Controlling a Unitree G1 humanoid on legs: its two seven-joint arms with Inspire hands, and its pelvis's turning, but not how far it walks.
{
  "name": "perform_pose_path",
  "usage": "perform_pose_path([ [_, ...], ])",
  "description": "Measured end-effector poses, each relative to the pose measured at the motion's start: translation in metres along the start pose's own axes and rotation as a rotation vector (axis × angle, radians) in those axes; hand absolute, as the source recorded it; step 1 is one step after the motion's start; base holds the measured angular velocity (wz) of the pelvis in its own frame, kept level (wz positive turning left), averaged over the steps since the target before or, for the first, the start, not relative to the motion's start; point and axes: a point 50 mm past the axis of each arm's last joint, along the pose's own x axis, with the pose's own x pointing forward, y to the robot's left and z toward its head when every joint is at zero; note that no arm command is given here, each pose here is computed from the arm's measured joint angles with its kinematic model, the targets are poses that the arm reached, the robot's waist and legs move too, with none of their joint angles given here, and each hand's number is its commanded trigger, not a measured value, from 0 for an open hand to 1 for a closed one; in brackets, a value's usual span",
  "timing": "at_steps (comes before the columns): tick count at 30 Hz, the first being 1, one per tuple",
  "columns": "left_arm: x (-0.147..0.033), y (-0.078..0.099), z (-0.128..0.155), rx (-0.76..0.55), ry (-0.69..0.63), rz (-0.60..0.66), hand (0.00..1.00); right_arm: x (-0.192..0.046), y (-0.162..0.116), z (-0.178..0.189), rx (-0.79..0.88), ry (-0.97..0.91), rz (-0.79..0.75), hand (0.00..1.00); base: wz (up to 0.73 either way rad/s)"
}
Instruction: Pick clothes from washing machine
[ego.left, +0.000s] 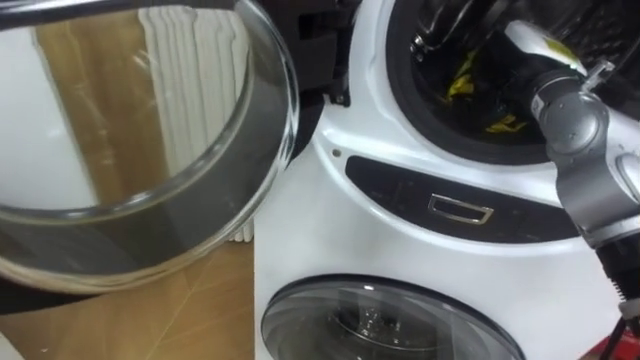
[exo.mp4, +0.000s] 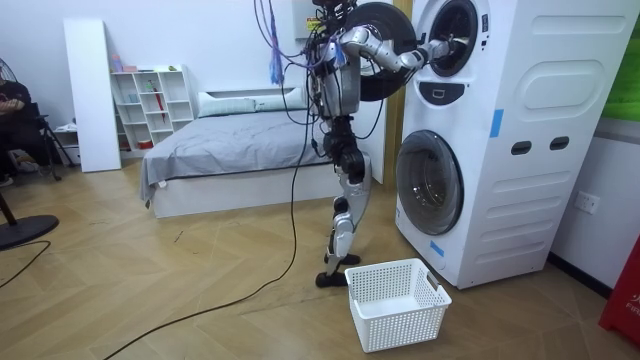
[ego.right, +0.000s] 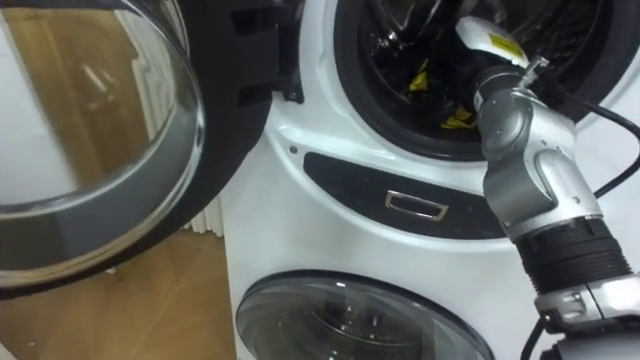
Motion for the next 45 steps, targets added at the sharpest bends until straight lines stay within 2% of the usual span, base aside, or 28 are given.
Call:
perform_pose_path([
  [11, 0.001, -0.004, -0.001, -0.073, -0.012, -0.035, 0.00, -0.026, -0.001, 0.039, 0.083, -0.194, -0.056, 1.00, -0.18],
  [21, 0.001, -0.001, -0.003, -0.073, -0.038, -0.025, 0.00, -0.076, -0.014, 0.078, 0.239, -0.493, -0.107, 1.00, -0.05],
  [25, 0.001, 0.000, -0.019, -0.069, -0.031, -0.018, 0.00, -0.103, -0.011, 0.075, 0.299, -0.585, -0.112, 1.00, -0.02],
  [27, 0.000, 0.002, -0.031, -0.084, -0.018, -0.010, 0.00, -0.110, -0.012, 0.073, 0.339, -0.616, -0.108, 1.00, -0.07],
  [31, -0.002, 0.007, -0.058, -0.102, 0.025, 0.005, 0.00, -0.116, -0.022, 0.067, 0.428, -0.655, -0.129, 1.00, -0.03],
  [35, -0.004, 0.008, -0.071, -0.108, 0.028, 0.012, 0.00, -0.126, -0.021, 0.056, 0.484, -0.662, -0.157, 1.00, -0.02],
  [39, -0.006, 0.009, -0.082, -0.109, 0.042, 0.017, 0.00, -0.131, -0.012, 0.048, 0.568, -0.662, -0.105, 1.00, -0.05],
  [45, -0.010, 0.013, -0.100, -0.103, 0.060, 0.039, 0.00, -0.143, -0.015, 0.026, 0.665, -0.641, -0.131, 1.00, -0.07],
])
